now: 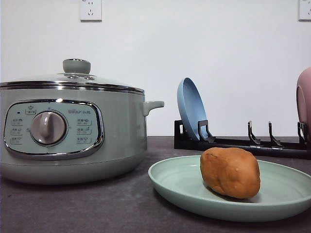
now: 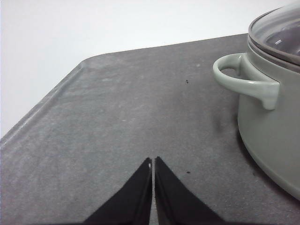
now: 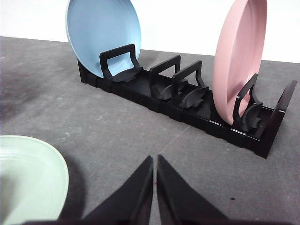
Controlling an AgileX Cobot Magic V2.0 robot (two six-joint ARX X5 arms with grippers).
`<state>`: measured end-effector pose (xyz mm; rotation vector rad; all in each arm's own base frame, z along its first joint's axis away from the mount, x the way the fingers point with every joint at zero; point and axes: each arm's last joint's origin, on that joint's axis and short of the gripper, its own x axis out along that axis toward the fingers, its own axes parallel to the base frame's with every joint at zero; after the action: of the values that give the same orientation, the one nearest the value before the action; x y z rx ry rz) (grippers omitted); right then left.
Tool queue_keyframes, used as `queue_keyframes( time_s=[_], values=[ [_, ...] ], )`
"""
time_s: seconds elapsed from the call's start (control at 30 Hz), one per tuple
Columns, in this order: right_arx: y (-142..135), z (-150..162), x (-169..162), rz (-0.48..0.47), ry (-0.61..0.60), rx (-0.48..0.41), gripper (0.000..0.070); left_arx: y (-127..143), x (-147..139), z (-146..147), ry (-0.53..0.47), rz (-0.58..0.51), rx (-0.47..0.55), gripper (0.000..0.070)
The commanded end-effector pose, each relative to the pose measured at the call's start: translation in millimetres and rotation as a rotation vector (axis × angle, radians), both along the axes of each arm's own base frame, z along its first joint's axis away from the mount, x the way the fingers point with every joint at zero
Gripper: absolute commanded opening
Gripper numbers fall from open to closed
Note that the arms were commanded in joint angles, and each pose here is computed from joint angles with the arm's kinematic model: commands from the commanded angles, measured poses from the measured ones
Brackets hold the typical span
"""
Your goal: Transfer potato from steamer to green plate
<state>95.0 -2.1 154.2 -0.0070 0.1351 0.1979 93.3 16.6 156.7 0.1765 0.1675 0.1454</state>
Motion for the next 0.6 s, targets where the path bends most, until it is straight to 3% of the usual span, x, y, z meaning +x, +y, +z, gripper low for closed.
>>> queue_keyframes(
  time_s=[0.0, 0.57],
  values=[
    [-0.2, -1.6, 0.1, -0.002, 0.008, 0.011, 0.0, 0.3, 0.8, -7.4, 0.025, 0.005, -0.007, 0.0],
    [-0.2, -1.6, 0.1, -0.002, 0.008, 0.011, 0.0, 0.3, 0.8, -7.4, 0.025, 0.005, -0.007, 0.0]
  ],
)
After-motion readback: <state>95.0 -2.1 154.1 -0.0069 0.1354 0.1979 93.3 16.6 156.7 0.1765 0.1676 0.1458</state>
